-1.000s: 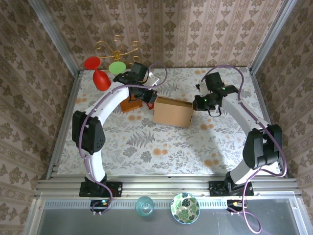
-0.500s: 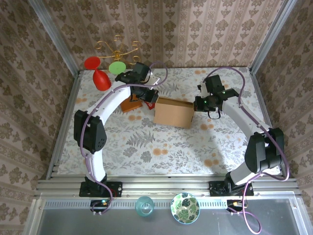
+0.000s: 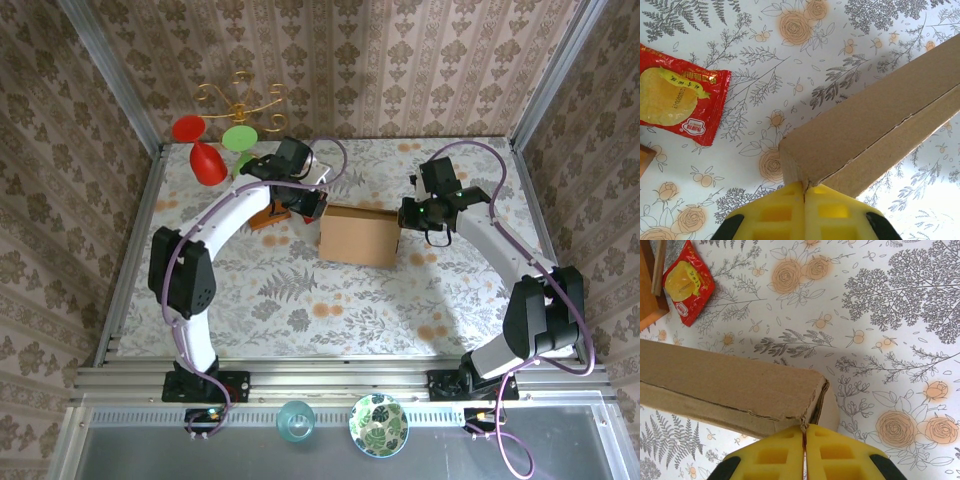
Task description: Fold the paper box
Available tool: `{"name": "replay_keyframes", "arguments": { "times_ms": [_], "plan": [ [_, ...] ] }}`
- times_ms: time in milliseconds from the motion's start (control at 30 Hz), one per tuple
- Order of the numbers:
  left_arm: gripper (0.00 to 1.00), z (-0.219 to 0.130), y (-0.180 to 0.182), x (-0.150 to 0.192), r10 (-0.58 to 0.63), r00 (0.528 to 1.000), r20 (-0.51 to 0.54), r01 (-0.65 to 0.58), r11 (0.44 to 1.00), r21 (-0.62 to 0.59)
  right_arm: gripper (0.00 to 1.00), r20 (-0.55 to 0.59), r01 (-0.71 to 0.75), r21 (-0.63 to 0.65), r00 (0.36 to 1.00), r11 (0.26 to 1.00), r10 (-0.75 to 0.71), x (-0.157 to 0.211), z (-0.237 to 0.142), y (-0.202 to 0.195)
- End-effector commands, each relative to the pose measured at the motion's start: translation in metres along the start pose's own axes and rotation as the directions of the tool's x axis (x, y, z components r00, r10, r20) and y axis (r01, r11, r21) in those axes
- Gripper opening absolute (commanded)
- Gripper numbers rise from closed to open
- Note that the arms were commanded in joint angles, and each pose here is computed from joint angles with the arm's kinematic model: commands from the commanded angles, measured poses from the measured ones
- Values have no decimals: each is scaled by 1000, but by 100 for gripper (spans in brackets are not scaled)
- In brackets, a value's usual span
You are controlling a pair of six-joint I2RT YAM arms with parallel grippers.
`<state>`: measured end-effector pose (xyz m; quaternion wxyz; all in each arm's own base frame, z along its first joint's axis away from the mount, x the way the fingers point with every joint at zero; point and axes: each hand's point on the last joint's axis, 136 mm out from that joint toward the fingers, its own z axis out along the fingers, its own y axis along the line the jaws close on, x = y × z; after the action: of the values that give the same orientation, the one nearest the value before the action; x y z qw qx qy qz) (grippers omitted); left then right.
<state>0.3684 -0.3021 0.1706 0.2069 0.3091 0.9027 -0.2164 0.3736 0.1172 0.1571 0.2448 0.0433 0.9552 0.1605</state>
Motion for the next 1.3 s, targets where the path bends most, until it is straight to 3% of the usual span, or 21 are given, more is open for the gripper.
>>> {"name": "replay_keyframes", "arguments": {
  "times_ms": [0,133,333,600,1067,1267],
  "plan": [
    [6,-18,-24,-12,26,998,63,-29,998,49,10,39,-1,-23,999,1000,2,-5,-8,9],
    [7,-22,-24,-13,20,998,58,-22,999,45,10,51,2,-20,999,1000,-1,-8,-11,9],
    [6,-23,-24,-13,22,998,57,-24,999,42,21,43,-3,-23,999,1000,4,-6,-9,9],
    [7,-17,-30,-6,29,998,57,-32,998,50,27,42,-59,-24,997,998,60,1,-8,5],
    [7,-20,-34,-4,14,998,56,-16,999,45,38,76,-105,62,992,993,100,9,-18,-14],
    [7,-17,-36,-3,21,998,51,-23,999,45,37,57,-120,68,992,990,116,14,-13,-17]
  ]
}}
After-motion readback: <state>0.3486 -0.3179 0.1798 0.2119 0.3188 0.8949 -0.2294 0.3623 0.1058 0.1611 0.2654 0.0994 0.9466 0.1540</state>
